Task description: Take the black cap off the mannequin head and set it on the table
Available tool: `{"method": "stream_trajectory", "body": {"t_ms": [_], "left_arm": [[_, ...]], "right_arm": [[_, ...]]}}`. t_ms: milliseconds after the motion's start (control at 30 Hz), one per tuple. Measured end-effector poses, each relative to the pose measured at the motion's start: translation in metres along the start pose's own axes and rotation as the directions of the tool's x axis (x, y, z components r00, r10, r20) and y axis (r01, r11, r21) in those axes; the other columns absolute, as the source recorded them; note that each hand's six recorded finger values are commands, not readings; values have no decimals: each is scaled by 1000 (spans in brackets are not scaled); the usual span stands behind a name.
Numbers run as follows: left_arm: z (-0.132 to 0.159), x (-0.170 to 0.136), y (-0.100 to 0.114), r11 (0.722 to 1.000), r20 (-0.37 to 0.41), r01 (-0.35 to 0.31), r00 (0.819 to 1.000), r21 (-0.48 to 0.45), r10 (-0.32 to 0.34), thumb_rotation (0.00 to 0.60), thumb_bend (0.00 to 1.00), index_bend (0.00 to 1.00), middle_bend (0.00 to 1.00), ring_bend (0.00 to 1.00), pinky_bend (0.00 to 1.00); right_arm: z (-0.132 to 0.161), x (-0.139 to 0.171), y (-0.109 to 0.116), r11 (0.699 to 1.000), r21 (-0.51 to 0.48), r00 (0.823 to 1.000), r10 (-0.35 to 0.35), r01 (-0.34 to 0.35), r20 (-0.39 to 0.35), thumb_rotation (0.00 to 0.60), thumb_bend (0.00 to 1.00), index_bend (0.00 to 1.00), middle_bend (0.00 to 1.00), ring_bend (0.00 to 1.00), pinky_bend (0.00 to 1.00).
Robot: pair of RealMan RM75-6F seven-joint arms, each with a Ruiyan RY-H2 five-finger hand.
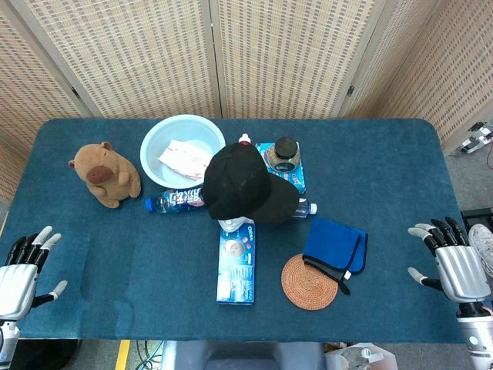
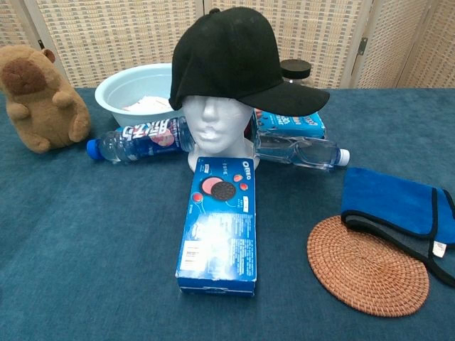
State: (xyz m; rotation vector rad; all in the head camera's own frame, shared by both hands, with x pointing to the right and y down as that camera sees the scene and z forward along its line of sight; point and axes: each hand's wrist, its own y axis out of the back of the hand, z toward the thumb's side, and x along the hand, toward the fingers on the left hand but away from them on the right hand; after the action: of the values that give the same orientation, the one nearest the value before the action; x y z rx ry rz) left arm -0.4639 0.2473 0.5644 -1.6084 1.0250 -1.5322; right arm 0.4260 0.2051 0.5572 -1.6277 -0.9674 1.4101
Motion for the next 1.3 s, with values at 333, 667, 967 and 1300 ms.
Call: {"method": "stream_trajectory", "body": {"t_ms": [333,667,967,1300], "left_arm": [[2,1,-2,1000,8,11,1000,5,-11,600,191,149,42,11,0],[1,-2,-1,1000,-1,12,1000,6,-12,600,192,150,42,11,0],[1,-3,-1,1000,2,12,1000,5,-12,600,192,150,42,11,0],[1,-5,0,1000,0,12,1000,6,-12,600,191,154,42,11,0]], "right_arm": [[29,-30,1,998,36,994,-55,59,-90,600,0,304,272,135,97],[83,-77,-7,993,42,979,-101,110,-180,600,0,367,289,135,97],[131,-121,-24,994,4,960,-107,112,-260,600,0,427,317,154,134],[171,-157,-40,990,-47,942,-144,136,-303,600,0,468,332,171,134]]}}
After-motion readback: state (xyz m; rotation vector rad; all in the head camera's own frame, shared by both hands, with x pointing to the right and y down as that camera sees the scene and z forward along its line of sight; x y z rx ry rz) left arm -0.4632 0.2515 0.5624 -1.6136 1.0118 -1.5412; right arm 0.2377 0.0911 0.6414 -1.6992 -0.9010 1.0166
